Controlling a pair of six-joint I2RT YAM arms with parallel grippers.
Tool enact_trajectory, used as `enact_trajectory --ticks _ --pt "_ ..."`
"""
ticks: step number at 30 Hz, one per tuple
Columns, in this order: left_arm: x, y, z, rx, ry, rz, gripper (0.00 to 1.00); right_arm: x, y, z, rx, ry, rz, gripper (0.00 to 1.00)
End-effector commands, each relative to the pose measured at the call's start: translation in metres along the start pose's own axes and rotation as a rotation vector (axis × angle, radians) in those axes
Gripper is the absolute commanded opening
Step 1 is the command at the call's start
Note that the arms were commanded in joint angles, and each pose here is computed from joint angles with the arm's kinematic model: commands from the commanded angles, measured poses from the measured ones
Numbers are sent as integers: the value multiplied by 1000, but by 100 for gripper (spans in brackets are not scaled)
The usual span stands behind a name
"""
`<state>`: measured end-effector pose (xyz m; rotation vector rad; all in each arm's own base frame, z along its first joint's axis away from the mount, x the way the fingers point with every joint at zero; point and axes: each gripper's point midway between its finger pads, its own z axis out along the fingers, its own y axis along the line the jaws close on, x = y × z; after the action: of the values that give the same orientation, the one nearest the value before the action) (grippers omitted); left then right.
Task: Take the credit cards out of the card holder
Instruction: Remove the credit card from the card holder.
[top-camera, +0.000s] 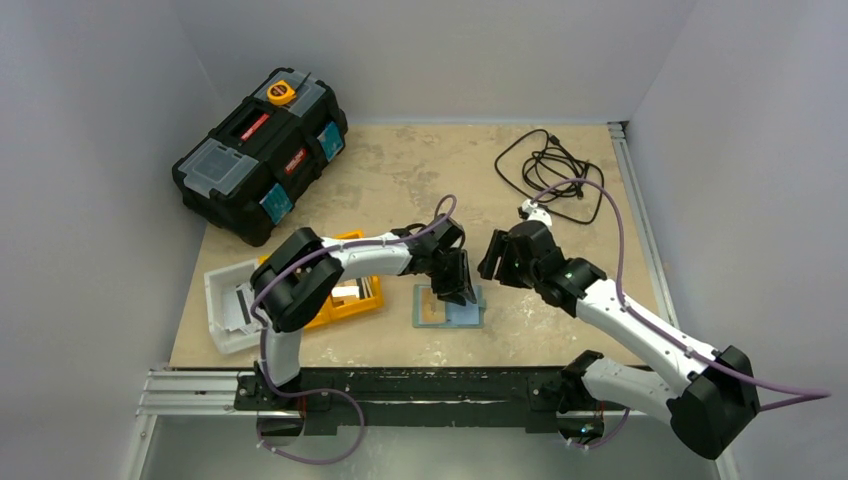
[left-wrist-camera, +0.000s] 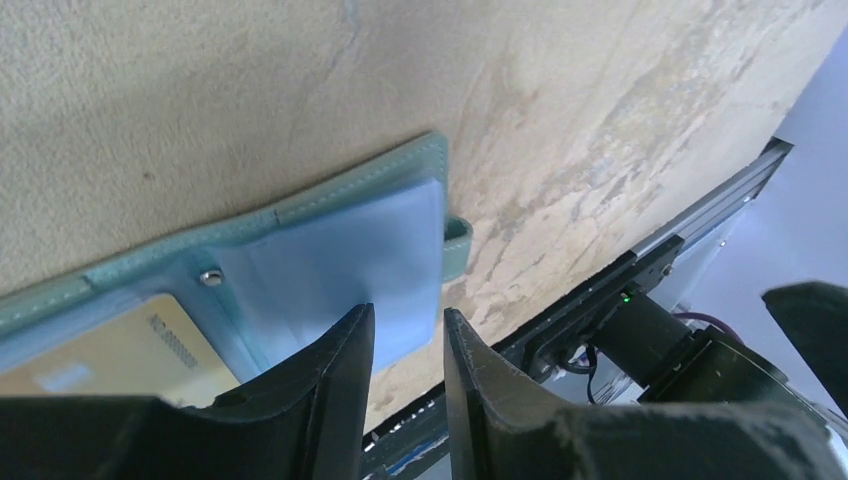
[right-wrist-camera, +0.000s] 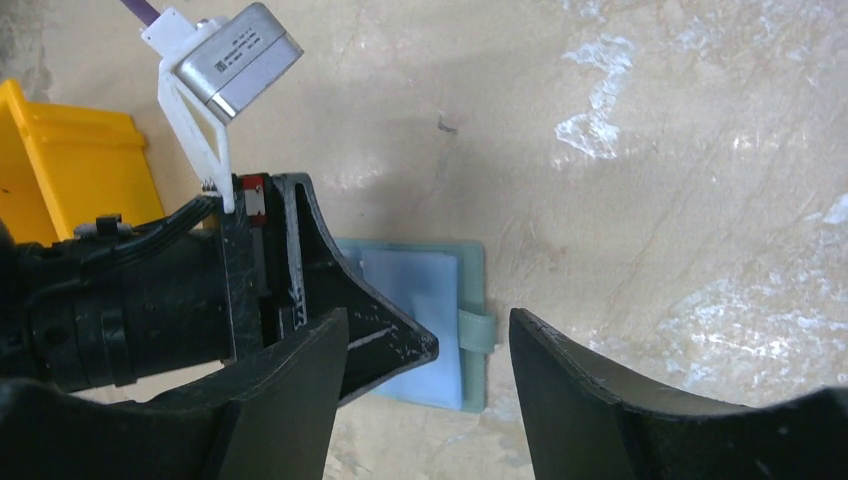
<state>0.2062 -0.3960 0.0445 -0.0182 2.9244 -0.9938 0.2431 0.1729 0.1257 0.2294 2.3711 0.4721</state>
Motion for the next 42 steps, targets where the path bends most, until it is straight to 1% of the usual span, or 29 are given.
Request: enact_trajectory --ticks 1,6,9,13,15,18,23,25,28,34,42 --pt "-7 -21 -1 58 -5 22 32 4 -8 -5 16 -5 24 60" --pt "-15 -22 -26 67 -54 53 37 3 -4 -5 2 3 8 60" --pt "-22 -15 -48 73 -90 52 38 6 10 -2 -68 21 14 59" --pt "-28 7 -75 45 -135 45 39 16 25 5 -135 57 29 55" --pt "-29 22 -84 27 -143 31 39 20 36 7 -163 67 24 55" --pt "-26 40 -91 5 -144 29 36 31 55 12 -211 101 13 55" --pt "-18 58 -89 -18 -109 29 23 53 70 32 -235 160 3 51" --pt "-14 63 -85 -19 -95 23 19 63 73 42 -248 201 6 47" --pt "-11 68 -79 -24 -81 11 12 72 75 52 -259 230 12 41" --pt "-8 81 -69 -57 -63 -5 5 84 75 63 -261 271 14 36" --pt "-7 92 -58 -89 -52 -19 1 99 62 72 -222 308 10 37"
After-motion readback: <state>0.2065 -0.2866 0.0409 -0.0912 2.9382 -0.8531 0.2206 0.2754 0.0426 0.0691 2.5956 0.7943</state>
